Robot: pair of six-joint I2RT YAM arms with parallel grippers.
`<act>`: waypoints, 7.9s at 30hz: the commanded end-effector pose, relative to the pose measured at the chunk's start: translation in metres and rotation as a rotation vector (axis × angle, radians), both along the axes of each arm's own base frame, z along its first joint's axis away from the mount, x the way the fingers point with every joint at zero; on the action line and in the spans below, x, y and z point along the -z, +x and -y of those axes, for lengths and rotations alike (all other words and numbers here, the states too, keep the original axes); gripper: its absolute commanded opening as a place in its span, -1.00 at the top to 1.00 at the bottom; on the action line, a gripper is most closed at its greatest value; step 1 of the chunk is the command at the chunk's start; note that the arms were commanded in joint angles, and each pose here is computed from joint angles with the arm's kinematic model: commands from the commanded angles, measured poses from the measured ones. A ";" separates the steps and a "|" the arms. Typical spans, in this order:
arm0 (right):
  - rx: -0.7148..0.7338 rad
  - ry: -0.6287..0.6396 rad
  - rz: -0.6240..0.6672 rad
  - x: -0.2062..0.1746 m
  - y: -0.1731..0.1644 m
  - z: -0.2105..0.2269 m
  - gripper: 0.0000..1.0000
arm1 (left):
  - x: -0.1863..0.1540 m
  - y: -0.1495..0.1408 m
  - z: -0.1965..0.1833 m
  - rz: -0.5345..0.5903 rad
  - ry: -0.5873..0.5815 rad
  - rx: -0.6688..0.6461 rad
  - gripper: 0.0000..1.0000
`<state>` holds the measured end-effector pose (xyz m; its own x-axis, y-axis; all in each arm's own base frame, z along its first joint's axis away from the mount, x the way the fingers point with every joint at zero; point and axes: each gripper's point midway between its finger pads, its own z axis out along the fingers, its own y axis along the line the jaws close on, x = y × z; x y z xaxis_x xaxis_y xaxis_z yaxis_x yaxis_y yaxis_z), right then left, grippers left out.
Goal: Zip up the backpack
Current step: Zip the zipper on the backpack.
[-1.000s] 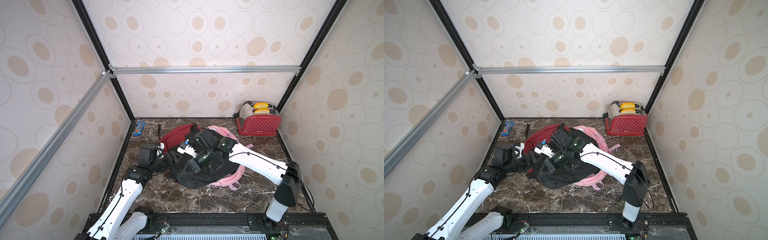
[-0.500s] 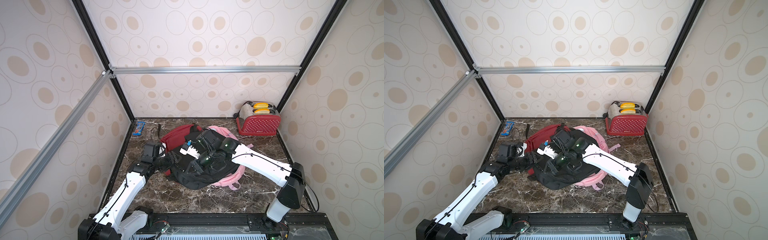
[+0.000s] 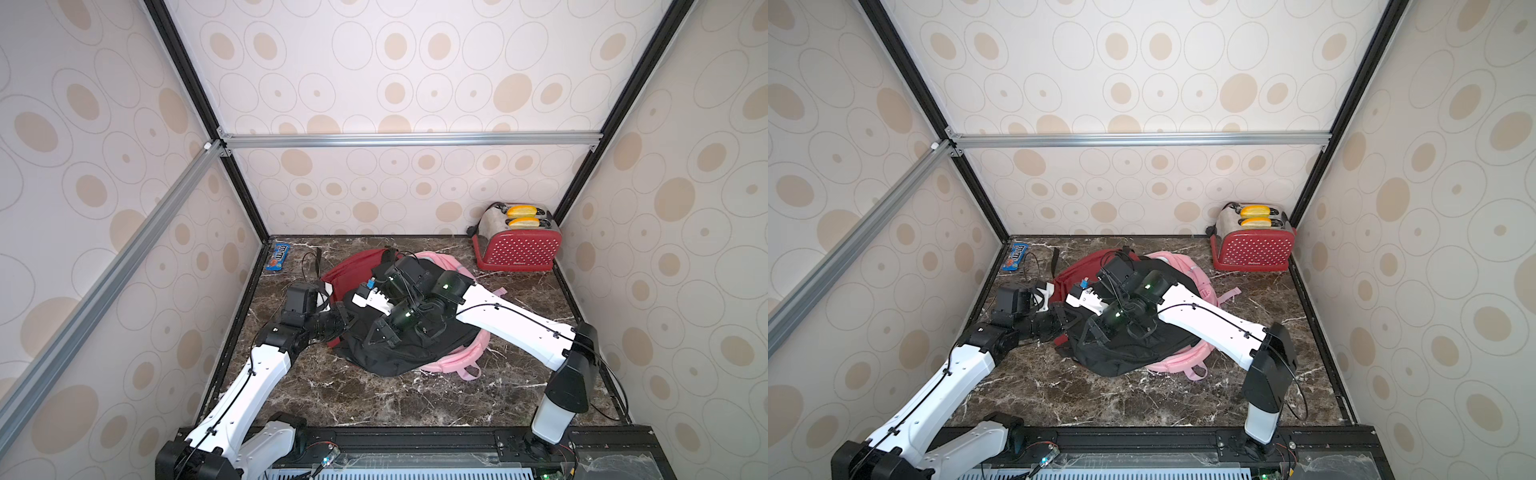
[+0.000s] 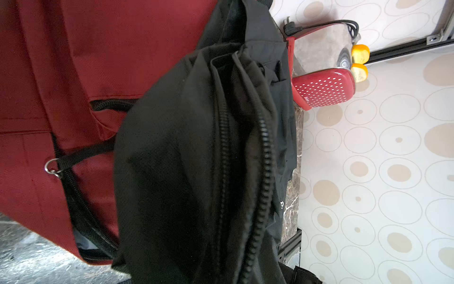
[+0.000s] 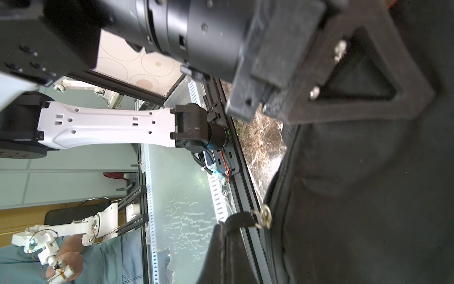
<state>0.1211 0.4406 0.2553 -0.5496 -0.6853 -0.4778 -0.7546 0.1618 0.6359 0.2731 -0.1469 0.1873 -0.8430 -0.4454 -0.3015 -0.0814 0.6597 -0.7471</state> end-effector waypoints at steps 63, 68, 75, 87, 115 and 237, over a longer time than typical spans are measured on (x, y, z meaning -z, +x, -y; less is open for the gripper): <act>-0.051 -0.029 -0.036 0.017 0.001 -0.013 1.00 | -0.003 0.031 -0.022 0.008 -0.061 -0.026 1.00; -0.032 -0.038 -0.041 0.011 0.007 -0.032 1.00 | -0.002 0.027 -0.020 0.017 -0.077 -0.022 1.00; 0.007 -0.074 -0.034 0.019 0.019 -0.055 1.00 | -0.004 0.022 -0.018 0.028 -0.096 -0.015 1.00; 0.122 -0.051 -0.027 0.017 0.057 -0.082 1.00 | -0.004 0.015 -0.020 0.029 -0.096 -0.021 1.00; 0.109 0.365 -0.263 -0.051 0.094 -0.062 1.00 | 0.004 0.009 -0.023 0.002 -0.065 -0.025 0.67; 0.370 0.212 -0.451 -0.021 0.185 -0.085 1.00 | 0.035 -0.037 -0.001 0.168 -0.193 -0.017 1.00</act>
